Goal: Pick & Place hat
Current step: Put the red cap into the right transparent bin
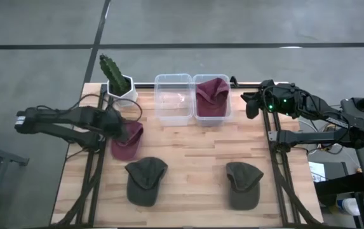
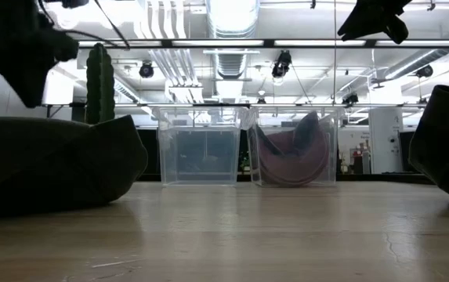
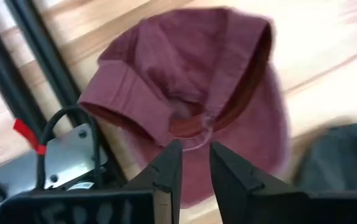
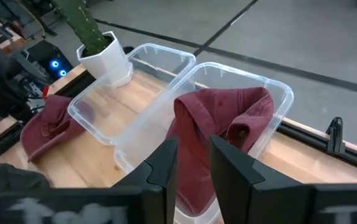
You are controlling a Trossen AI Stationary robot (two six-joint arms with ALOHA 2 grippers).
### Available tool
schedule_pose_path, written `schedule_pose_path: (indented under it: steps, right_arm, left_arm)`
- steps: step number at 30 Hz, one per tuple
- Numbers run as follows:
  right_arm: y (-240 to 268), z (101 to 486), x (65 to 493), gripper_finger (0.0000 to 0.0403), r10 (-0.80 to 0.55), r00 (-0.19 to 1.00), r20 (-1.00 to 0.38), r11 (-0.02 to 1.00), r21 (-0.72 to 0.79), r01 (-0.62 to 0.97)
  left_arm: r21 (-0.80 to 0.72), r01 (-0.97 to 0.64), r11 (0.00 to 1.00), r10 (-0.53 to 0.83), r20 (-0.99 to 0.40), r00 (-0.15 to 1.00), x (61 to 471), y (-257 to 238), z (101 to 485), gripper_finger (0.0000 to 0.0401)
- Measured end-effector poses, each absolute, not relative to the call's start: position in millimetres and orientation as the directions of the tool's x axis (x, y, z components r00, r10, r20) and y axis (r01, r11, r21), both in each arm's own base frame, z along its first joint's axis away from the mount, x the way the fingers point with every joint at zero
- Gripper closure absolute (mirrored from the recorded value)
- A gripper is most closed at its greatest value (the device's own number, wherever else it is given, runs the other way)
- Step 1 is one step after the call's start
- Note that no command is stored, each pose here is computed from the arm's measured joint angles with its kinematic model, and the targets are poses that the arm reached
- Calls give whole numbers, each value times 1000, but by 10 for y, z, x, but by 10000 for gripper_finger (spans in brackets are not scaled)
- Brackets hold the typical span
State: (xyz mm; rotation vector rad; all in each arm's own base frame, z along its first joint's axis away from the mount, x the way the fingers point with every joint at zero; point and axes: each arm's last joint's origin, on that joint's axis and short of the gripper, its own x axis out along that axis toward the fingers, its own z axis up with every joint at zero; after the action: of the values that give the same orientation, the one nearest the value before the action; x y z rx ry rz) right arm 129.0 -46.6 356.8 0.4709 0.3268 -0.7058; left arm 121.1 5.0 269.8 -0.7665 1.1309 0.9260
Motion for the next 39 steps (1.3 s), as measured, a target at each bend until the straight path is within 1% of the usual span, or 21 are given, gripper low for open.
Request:
schedule_pose_path:
  steps: [9,18,27,39]
  right_arm:
    - [-443,3588,1256,318,-504,749,-429,694,314,647]
    - [-432,3593,1250,318,-477,767,-429,707,331,625]
    - [-433,3592,1250,314,-477,766,-430,707,331,625]
    - [-433,3593,1249,314,-480,765,-429,707,327,627]
  left_arm:
    - [87,-944,319,218,-976,-16,1225,50,2368,327]
    - [187,-940,285,225,-966,-124,1258,52,2220,327]
    - [198,-912,360,196,-971,-134,1307,43,2205,327]
    - [200,-921,335,224,-966,-128,1310,51,2199,327]
